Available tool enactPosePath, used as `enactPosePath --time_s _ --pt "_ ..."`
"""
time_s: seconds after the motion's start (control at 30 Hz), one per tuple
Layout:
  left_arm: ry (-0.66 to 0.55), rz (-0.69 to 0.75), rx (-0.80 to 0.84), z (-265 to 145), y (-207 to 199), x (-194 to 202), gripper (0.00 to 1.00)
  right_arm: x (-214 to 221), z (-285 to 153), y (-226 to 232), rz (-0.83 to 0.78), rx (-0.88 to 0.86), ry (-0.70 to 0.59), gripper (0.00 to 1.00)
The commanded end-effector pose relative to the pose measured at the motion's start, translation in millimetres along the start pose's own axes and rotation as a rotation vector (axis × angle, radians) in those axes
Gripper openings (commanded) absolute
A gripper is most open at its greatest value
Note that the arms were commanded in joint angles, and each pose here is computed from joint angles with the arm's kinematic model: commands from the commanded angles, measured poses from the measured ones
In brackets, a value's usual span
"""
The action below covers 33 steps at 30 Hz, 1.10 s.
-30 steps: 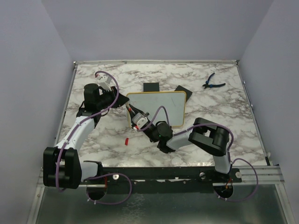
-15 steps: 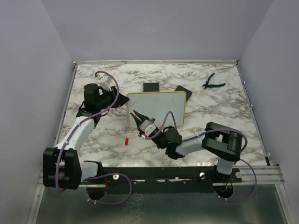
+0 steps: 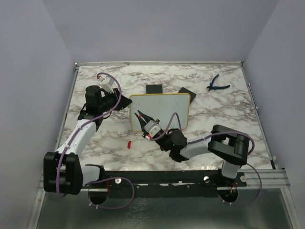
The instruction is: Write a sentence on the whiteboard
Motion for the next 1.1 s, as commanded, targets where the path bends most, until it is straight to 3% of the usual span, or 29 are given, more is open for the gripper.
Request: enactPosePath --time_s 0.0,1.07 --pt "-0.015 0.021 0.030 -3.5 -9.8 -3.0 0.13 -23.5 10.5 -34.7 0.049 0.177 -0.127 0.01" --pt "-0.018 0.025 0.015 -3.4 -7.4 -3.5 0.13 0.3 8.9 -37.3 0.063 0.193 -0.071 0.01"
Point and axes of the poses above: each gripper's point midway between its finger pads, its own z axis out along the fingers, its own y axis along the line the jaws close on, x = y × z, the point moved 3 cm from there along -z, back along the fingers, and after that the axes turned 7 degrees about -z, right-handed, at the moved point
